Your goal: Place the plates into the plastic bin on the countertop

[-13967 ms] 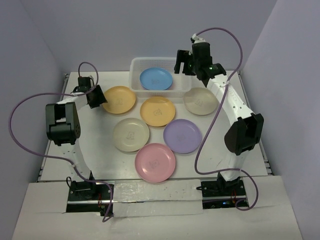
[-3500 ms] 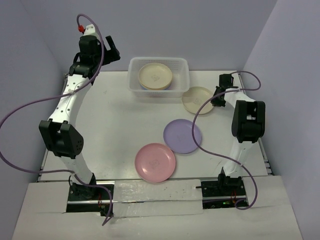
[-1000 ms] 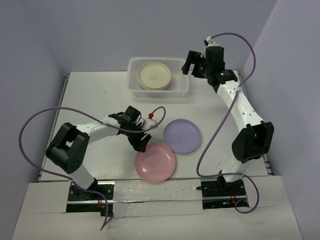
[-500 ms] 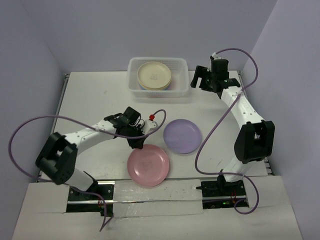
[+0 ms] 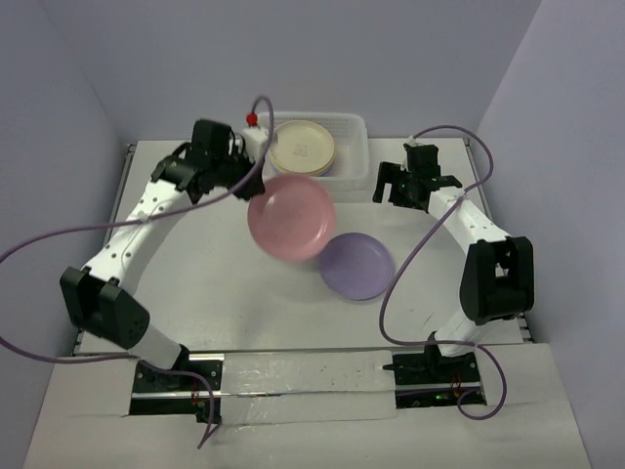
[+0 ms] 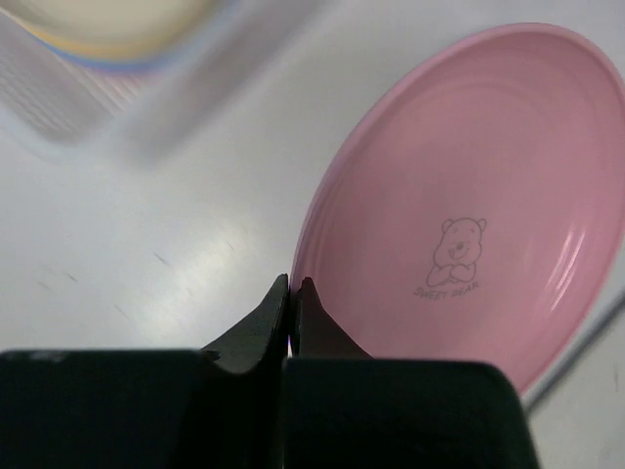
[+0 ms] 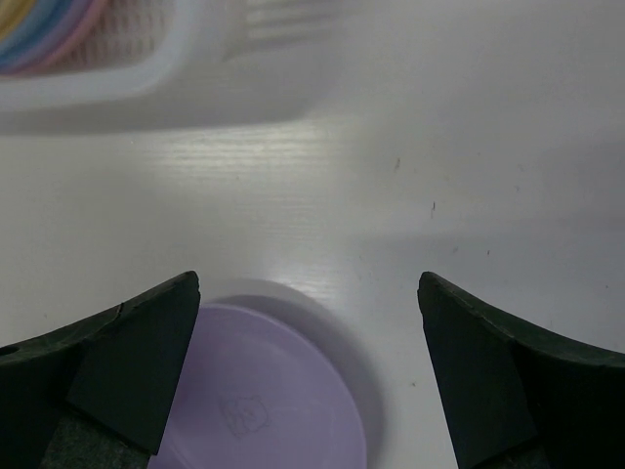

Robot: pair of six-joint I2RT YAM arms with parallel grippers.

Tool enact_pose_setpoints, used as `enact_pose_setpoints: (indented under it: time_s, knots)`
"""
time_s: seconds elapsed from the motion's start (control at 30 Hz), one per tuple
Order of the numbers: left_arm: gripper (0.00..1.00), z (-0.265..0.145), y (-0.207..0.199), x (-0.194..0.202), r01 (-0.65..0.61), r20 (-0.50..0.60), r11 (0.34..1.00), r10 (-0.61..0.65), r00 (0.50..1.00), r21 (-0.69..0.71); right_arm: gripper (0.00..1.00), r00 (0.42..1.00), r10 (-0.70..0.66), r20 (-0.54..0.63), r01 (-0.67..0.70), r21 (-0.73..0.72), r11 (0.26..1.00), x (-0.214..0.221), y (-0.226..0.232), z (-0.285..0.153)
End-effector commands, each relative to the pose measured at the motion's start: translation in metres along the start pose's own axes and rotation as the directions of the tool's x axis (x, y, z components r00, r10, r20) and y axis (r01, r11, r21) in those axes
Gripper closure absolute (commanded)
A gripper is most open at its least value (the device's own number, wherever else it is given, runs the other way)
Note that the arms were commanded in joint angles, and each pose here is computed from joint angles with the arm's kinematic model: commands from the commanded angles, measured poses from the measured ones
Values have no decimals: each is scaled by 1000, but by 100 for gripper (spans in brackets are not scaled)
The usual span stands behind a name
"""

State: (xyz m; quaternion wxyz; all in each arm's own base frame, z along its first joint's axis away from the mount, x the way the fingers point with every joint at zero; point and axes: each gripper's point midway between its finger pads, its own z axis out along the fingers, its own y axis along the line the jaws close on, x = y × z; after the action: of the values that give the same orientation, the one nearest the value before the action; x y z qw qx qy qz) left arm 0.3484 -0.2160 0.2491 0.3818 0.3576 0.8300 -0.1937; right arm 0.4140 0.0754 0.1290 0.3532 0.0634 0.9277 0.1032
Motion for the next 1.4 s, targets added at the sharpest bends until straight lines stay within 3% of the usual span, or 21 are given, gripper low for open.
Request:
enact_pose_setpoints:
  time_s: [0.0, 0.17, 0.33, 0.53, 0.7, 0.87, 0.93, 1.0, 1.17, 1.3, 1.37]
  knots:
    - [100, 6, 72, -99, 284, 259, 933, -225, 939, -219, 0, 996, -70, 62, 67, 43, 997, -5, -10, -19]
    - [100, 26, 154, -151, 533, 484, 746, -322, 813, -399, 0, 994, -110, -6, 111, 55, 992, 23, -19, -18]
    - [100, 76, 197, -139, 649, 563, 627, -376, 736, -430, 0, 992, -124, -25, 124, -2, 992, 33, -12, -23]
    - [100, 121, 208, -118, 680, 556, 606, -423, 715, -413, 0, 989, -137, -60, 137, -9, 991, 44, -14, -20]
    - [99, 134, 209, -114, 701, 564, 597, -447, 695, -390, 0, 988, -135, -68, 134, -17, 991, 48, -14, -18]
    - [92, 150, 211, -109, 707, 560, 602, -462, 688, -371, 0, 986, -135, -95, 131, -42, 990, 56, -11, -15]
    - [80, 157, 209, -107, 708, 549, 609, -476, 687, -357, 0, 985, -139, -105, 135, -50, 990, 58, -10, -15]
    - [58, 160, 207, -106, 705, 537, 616, -484, 690, -351, 0, 982, -148, -114, 142, -57, 988, 59, -10, -15]
    - [14, 143, 201, -122, 695, 546, 641, -473, 692, -325, 0, 975, -171, -143, 163, -69, 984, 69, -11, -10]
    - [1, 93, 191, -160, 671, 601, 676, -409, 686, -306, 2, 962, -200, -185, 186, -90, 978, 83, -9, -2]
    - [1, 53, 181, -184, 632, 632, 715, -348, 693, -299, 6, 948, -233, -216, 214, -110, 971, 94, -7, 5]
